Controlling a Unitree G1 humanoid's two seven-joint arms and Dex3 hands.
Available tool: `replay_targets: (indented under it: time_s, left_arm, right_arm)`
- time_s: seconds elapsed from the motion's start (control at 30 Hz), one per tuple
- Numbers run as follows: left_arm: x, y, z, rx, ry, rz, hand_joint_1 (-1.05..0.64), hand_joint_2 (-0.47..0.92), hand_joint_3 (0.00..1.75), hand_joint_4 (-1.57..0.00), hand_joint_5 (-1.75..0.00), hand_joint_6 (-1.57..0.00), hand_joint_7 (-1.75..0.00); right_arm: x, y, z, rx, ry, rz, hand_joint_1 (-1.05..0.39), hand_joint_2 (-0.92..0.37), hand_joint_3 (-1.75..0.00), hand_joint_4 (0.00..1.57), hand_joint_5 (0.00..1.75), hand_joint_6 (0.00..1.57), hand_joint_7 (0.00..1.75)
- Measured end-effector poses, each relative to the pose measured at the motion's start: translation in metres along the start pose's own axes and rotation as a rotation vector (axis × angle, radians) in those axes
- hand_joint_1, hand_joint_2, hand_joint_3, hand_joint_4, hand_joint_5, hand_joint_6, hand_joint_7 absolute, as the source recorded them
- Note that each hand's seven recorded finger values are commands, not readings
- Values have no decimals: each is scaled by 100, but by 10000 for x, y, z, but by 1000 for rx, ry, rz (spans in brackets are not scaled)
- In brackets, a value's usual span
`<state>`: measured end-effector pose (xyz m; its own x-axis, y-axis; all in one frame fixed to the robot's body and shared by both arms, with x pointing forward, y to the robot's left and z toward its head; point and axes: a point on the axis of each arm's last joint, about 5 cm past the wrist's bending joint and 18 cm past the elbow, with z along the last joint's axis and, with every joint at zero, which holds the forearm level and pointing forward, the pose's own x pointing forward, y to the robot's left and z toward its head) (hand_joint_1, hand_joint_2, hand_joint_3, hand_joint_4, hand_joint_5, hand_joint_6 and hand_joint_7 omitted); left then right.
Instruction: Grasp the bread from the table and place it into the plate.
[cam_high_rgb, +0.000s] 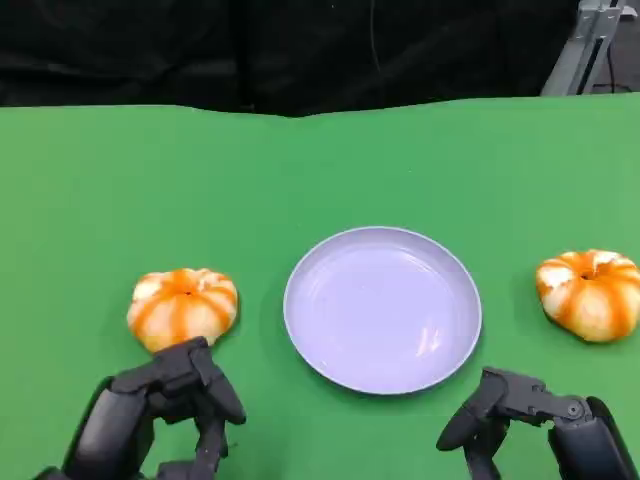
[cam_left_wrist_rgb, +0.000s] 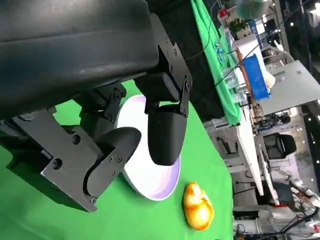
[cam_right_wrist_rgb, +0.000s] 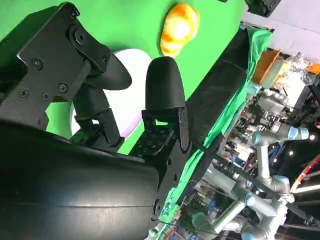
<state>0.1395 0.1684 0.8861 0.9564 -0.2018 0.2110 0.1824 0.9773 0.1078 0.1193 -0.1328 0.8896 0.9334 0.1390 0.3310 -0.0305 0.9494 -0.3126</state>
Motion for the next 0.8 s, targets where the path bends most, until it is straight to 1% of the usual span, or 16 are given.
replay_targets:
  time_s: [0.03, 0.07, 0.1, 0.13, 0.17, 0.2, 0.23, 0.33, 0.47, 0.63, 0.67, 0.8]
  left_arm:
    - [5, 5, 1, -3, -1, 1, -1, 41, 133, -74, -152, -73, -126]
    - [9, 8, 2, -6, -1, 1, -3, 52, 99, -61, -126, -61, -94]
    - [17, 14, 9, -2, 12, -3, -4, 63, 74, -57, -112, -62, -69]
    - [30, 32, 20, 19, 37, -15, -4, 66, 68, -56, -108, -62, -62]
    - [41, 56, 36, 41, 62, -27, -14, 75, 39, -44, -93, -54, -42]
    - [59, 80, 61, 82, 90, -43, -21, 81, 23, -38, -84, -50, -31]
    - [87, 109, 92, 131, 112, -60, -27, 85, 11, -33, -76, -47, -21]
    - [209, 207, 216, 298, 149, -96, -36, 88, 2, -28, -66, -42, -10]
    - [361, 282, 321, 451, 181, -128, -41, 88, 0, -25, -58, -36, -4]
    - [490, 315, 388, 633, 200, -169, -53, 88, 0, -22, -51, -31, 0]
    - [513, 319, 397, 669, 200, -175, -55, 88, 0, -21, -47, -30, 0]
    - [617, 296, 369, 886, 218, -222, -61, 90, 1, -21, -40, -27, 0]
  right_arm:
    - [0, 0, 0, 0, 0, 0, 4, -22, -143, 85, 153, 87, 127]
    - [0, 0, 0, 0, 0, 0, 4, -22, -143, 85, 153, 88, 127]
    - [-1, 0, 0, 0, 0, 0, 4, -22, -143, 85, 153, 88, 127]
    - [-1, 2, -1, 1, 0, -1, 4, -22, -142, 85, 153, 88, 127]
    - [-1, 3, -2, 1, 1, -1, 5, -23, -142, 85, 153, 88, 127]
    - [-2, 4, -4, 1, 2, -2, 5, -23, -142, 84, 153, 88, 127]
    - [-4, 6, -6, 2, 3, -2, 5, -23, -142, 84, 152, 87, 127]
    - [-2, 9, -6, 3, 0, -2, 5, -23, -142, 84, 152, 87, 127]
    - [1, 12, -9, 4, -2, -2, 4, -24, -142, 85, 152, 87, 126]
    - [4, 9, -12, 4, -3, -2, 5, -24, -142, 85, 152, 87, 126]
    - [6, 9, -12, 3, -4, -2, 5, -24, -141, 85, 152, 88, 126]
    - [6, 8, -14, 3, -7, -5, 5, -24, -140, 85, 151, 87, 126]
